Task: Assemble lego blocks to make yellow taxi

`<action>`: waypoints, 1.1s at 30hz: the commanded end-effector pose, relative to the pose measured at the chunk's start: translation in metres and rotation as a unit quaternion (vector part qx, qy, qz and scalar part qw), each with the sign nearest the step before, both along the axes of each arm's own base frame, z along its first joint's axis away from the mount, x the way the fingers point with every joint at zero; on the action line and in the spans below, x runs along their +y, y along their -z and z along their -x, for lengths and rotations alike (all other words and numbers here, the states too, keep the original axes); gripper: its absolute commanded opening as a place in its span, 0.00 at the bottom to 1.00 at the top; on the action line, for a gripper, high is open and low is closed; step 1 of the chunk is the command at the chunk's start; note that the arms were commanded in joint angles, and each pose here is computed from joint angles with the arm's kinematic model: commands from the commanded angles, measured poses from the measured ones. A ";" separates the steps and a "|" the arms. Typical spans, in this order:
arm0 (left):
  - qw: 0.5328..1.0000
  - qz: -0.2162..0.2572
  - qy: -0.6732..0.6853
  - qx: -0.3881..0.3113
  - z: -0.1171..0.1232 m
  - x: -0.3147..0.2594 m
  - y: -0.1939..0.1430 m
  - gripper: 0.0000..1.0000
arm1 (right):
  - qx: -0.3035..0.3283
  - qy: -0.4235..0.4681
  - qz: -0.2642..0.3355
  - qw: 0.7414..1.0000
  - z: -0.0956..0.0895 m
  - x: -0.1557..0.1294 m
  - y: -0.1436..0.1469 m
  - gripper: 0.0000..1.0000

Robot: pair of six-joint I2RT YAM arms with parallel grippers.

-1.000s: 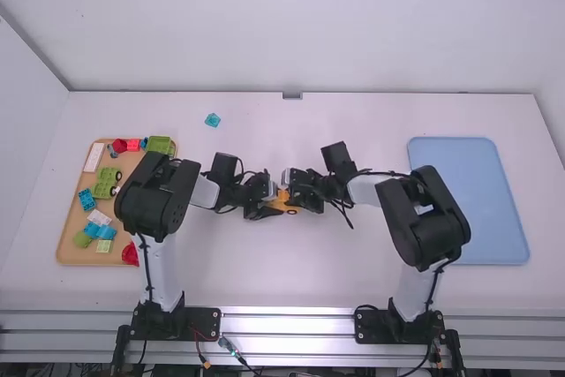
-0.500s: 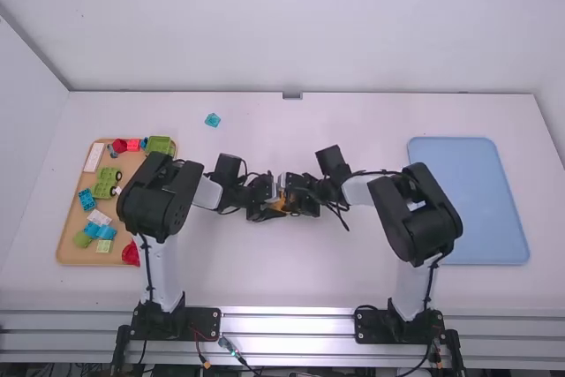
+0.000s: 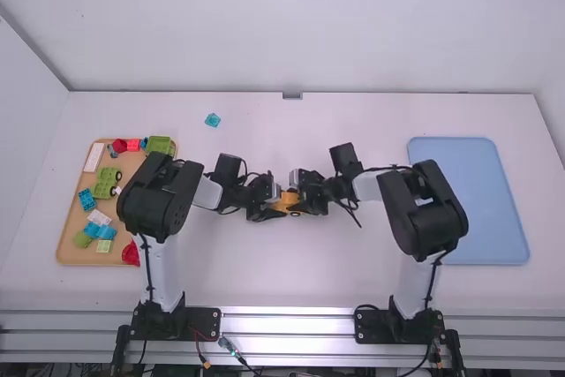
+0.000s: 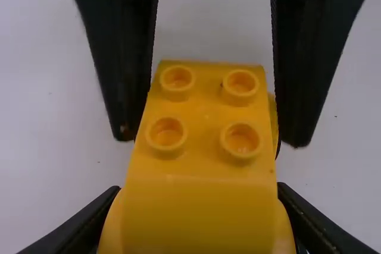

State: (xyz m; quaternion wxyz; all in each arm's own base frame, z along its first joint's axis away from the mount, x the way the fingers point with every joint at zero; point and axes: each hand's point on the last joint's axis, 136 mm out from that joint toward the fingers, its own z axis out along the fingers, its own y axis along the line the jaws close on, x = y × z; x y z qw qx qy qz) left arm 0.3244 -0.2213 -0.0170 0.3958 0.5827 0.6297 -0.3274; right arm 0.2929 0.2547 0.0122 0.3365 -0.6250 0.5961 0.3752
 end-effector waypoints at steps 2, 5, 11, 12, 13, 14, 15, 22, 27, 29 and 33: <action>1.000 -0.011 -0.006 0.028 0.008 0.001 0.012 0.40 | -0.018 -0.033 -0.073 0.997 0.003 -0.010 -0.025 0.56; 1.000 -0.011 -0.007 0.028 0.008 0.002 0.012 0.43 | -0.016 -0.024 -0.089 0.996 0.003 -0.030 -0.029 0.82; 0.998 -0.029 -0.037 0.049 0.001 0.005 0.017 0.99 | -0.004 0.003 -0.081 0.997 0.004 -0.051 -0.019 0.99; 0.997 -0.036 -0.046 0.054 -0.001 0.007 0.017 0.99 | -0.001 0.011 -0.076 0.997 0.004 -0.052 -0.015 0.99; 0.996 -0.038 -0.046 0.059 0.000 0.007 0.015 0.99 | 0.004 0.020 -0.070 0.997 0.003 -0.050 -0.010 0.99; 0.996 -0.041 -0.043 0.061 0.001 0.008 0.012 0.99 | 0.007 0.027 -0.067 0.997 0.001 -0.047 -0.007 0.99; 0.996 -0.042 -0.041 0.062 0.002 0.008 0.011 0.99 | 0.008 0.029 -0.067 0.997 0.000 -0.047 -0.006 0.99; 0.988 -0.124 -0.056 0.075 0.007 0.027 -0.043 0.99 | 0.039 0.074 -0.032 0.996 -0.016 -0.009 0.021 0.99; 0.985 -0.145 -0.083 0.046 0.002 0.042 -0.095 0.99 | 0.044 0.073 -0.003 0.996 -0.020 0.009 0.032 0.99; 0.986 -0.135 -0.094 0.017 0.001 0.047 -0.118 0.99 | 0.035 0.061 0.012 0.997 -0.018 0.015 0.035 0.99; 0.987 -0.124 -0.105 -0.019 0.004 0.051 -0.139 0.99 | 0.016 0.049 0.040 0.998 -0.016 0.020 0.042 1.00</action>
